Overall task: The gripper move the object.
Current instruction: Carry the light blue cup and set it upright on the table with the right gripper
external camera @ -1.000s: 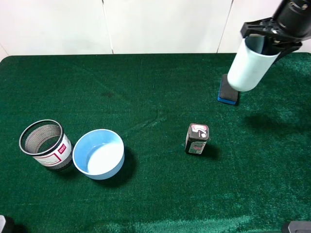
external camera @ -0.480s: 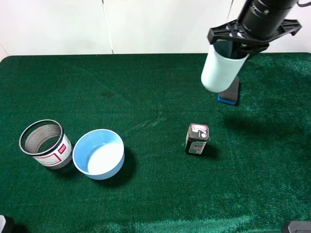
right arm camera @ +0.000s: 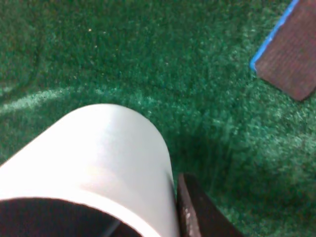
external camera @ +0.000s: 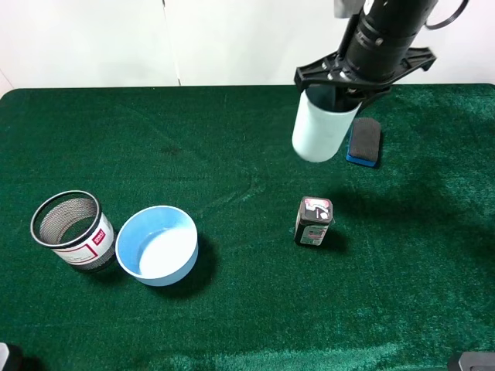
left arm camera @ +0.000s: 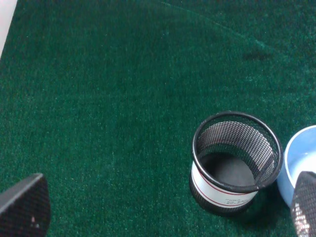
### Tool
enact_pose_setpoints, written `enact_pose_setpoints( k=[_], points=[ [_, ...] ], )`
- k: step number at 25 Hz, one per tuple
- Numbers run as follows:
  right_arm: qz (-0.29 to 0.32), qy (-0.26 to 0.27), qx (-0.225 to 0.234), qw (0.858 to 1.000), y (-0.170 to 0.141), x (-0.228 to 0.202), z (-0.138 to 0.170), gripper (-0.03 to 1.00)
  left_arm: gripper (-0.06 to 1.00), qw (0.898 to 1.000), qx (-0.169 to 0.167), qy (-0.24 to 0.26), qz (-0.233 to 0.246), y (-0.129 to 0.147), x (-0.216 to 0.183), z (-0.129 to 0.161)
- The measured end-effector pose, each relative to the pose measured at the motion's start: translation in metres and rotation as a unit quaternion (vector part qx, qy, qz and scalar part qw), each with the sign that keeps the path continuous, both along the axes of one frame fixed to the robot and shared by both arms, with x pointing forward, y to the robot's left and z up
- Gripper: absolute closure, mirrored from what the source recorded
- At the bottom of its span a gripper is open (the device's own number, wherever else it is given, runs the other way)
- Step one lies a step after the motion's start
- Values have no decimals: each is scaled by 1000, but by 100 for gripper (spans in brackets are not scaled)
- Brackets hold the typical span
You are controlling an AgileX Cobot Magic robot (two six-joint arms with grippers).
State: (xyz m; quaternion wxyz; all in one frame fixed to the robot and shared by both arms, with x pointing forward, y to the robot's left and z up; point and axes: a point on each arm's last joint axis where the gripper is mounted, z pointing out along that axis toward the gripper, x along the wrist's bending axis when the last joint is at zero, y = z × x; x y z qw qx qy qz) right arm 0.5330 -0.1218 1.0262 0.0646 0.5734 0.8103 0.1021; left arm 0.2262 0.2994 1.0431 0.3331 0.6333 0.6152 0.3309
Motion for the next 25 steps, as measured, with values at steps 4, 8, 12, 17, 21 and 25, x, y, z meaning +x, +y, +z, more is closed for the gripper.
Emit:
enact_pose_setpoints(
  k=[4,8,12,17,21,25],
  points=[
    [-1,6,3,1000,2,-4,-15,96,-5,1000,0,0,0,0,0,0],
    [-2,18,7,1000,4,-7,-30,96,-5,1000,0,0,0,0,0,0],
    [-6,33,9,999,9,-3,-49,96,-5,1000,0,0,0,0,0,0],
    [-3,47,3,999,17,1,-71,96,-5,1000,0,0,0,0,0,0],
    [-3,52,1,999,19,4,-83,96,-5,1000,0,0,0,0,0,0],
    [-3,50,1,999,20,6,-88,96,-5,1000,0,0,0,0,0,0]
  ],
)
